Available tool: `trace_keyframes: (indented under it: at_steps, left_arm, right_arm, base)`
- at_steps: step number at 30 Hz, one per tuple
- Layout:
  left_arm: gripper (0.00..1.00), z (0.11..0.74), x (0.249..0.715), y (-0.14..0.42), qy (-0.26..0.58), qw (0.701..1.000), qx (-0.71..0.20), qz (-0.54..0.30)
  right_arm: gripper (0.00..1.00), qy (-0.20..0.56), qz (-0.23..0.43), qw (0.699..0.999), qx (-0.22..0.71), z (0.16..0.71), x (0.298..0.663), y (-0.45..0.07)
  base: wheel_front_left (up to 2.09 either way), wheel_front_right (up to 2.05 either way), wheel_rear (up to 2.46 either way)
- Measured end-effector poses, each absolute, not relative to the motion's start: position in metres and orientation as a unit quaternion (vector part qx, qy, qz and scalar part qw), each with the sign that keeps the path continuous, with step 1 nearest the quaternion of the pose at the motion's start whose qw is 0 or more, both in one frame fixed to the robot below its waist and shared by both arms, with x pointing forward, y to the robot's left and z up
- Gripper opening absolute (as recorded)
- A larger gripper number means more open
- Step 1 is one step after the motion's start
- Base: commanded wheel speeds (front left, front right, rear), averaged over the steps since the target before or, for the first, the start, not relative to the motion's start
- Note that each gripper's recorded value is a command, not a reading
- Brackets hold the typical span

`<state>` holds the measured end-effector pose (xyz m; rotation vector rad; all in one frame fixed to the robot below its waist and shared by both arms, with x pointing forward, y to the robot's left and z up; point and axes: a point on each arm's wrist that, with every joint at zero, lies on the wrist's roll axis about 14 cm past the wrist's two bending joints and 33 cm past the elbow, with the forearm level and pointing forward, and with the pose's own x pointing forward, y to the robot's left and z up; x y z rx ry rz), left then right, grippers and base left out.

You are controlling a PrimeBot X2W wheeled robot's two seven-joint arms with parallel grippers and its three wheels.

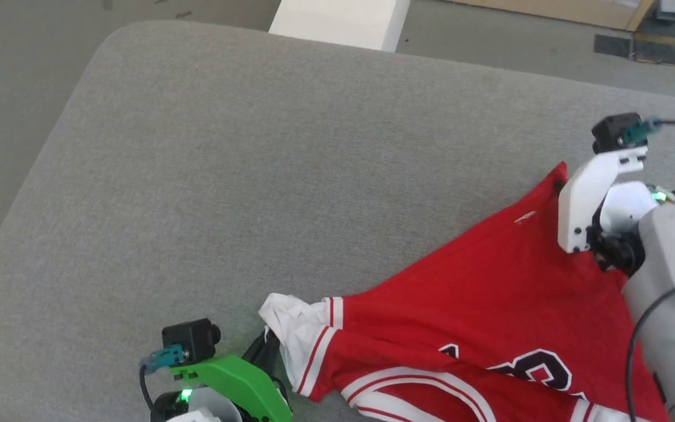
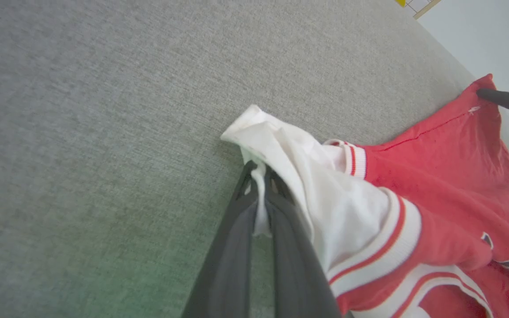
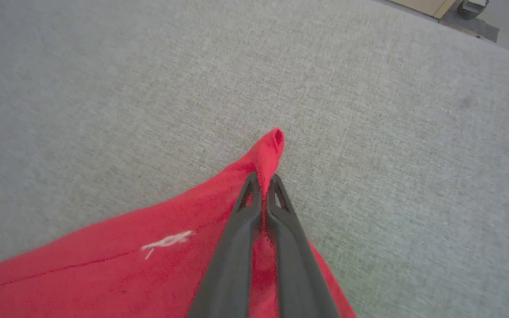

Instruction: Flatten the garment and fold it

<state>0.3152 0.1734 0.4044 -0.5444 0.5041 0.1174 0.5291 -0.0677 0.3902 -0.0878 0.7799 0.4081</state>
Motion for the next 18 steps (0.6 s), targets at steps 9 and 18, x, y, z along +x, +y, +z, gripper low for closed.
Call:
trace_keyframes:
  at_steps: [9, 18]
  left_arm:
    - [0.00, 0.417, 0.318, 0.169, 0.232, 0.938, -0.256, 0.035]
    - [0.00, 0.447, 0.336, 0.166, 0.179, 0.952, -0.247, 0.012]
  right_arm:
    - [0.00, 0.209, 0.163, 0.963, 0.045, 0.429, 0.496, -0.085]
    - [0.00, 0.122, 0.093, 0.985, 0.083, 0.458, 0.436, -0.135]
  base:
    - [0.00, 0.00, 0.00]
    - [0.00, 0.00, 0.00]
